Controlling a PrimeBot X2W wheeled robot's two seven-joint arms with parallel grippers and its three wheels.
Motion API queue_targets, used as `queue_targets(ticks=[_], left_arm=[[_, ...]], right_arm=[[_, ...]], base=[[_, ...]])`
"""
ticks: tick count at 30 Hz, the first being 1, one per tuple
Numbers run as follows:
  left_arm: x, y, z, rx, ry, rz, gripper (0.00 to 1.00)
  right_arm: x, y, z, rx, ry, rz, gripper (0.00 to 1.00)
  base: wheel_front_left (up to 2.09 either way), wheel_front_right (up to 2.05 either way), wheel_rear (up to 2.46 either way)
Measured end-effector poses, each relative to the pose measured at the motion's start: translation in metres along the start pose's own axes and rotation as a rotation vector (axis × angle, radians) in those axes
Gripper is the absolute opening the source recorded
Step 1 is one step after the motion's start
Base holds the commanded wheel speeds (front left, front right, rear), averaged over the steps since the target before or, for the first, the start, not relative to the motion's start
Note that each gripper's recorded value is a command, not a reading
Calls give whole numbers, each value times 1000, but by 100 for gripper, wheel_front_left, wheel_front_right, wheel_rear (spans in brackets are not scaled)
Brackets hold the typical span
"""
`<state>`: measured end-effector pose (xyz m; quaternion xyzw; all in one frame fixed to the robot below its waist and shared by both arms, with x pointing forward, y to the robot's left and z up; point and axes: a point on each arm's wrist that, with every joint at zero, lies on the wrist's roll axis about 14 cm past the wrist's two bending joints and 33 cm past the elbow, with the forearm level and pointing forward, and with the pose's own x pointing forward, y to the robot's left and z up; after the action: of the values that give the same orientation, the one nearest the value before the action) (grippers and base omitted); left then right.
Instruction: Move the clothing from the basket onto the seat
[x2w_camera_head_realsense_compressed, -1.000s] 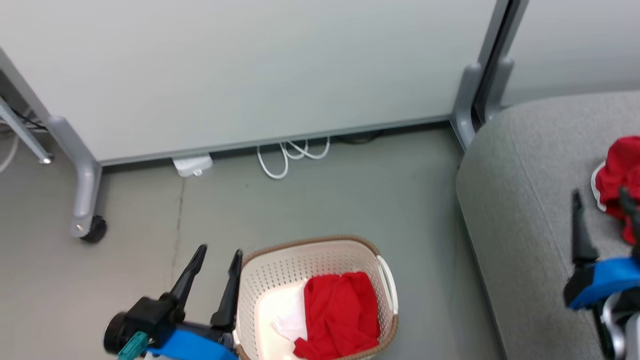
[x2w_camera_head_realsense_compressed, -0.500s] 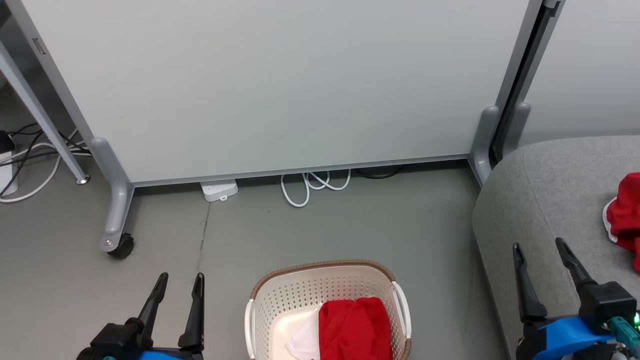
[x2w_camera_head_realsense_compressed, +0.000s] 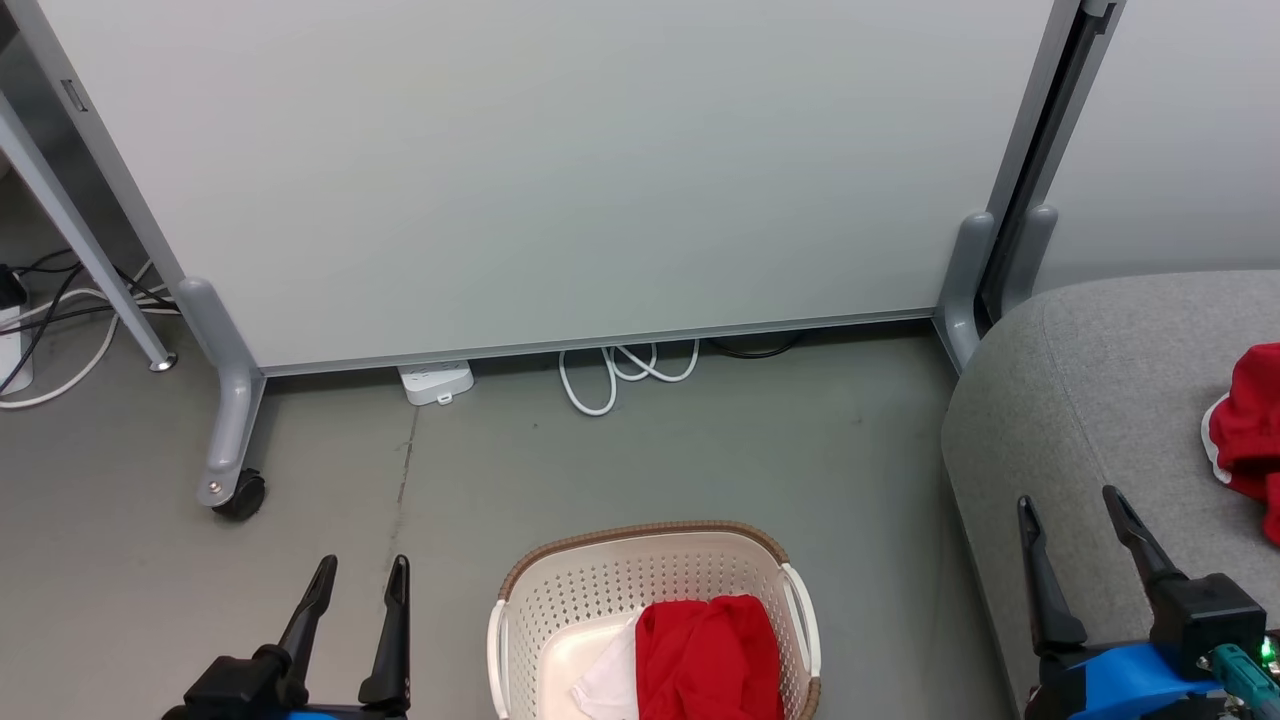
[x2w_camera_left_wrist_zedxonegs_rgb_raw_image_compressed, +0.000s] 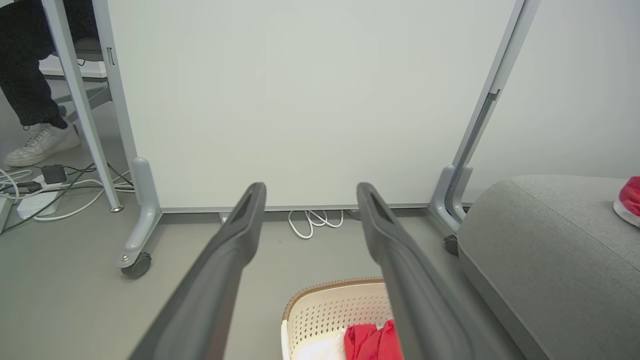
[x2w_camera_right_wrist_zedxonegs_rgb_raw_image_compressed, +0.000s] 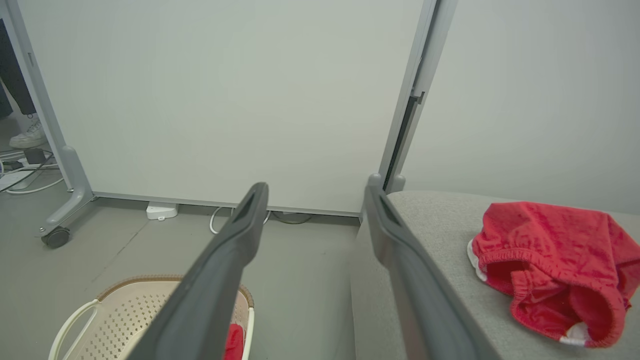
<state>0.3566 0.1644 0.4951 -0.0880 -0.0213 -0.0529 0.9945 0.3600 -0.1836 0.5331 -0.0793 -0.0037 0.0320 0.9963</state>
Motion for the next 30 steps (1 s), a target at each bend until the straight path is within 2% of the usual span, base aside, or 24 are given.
queue_targets(ticks=[9, 17, 23, 30], left_arm=[[8, -6, -14, -6, 42, -21, 100], [59, -24, -38, -6, 97, -102, 100], [102, -47, -96, -1, 224, -208, 100], [135, -74, -196, -5, 440, -335, 100]], right_arm=[[9, 2, -7, 40, 12, 6, 100], [61, 4, -1, 20, -32, 17, 100], [108, 8, -14, -1, -39, 35, 100], [151, 9, -49, -34, -13, 56, 100]], base=[[0, 0, 0], [0, 0, 0], [0, 0, 0], [0, 0, 0]])
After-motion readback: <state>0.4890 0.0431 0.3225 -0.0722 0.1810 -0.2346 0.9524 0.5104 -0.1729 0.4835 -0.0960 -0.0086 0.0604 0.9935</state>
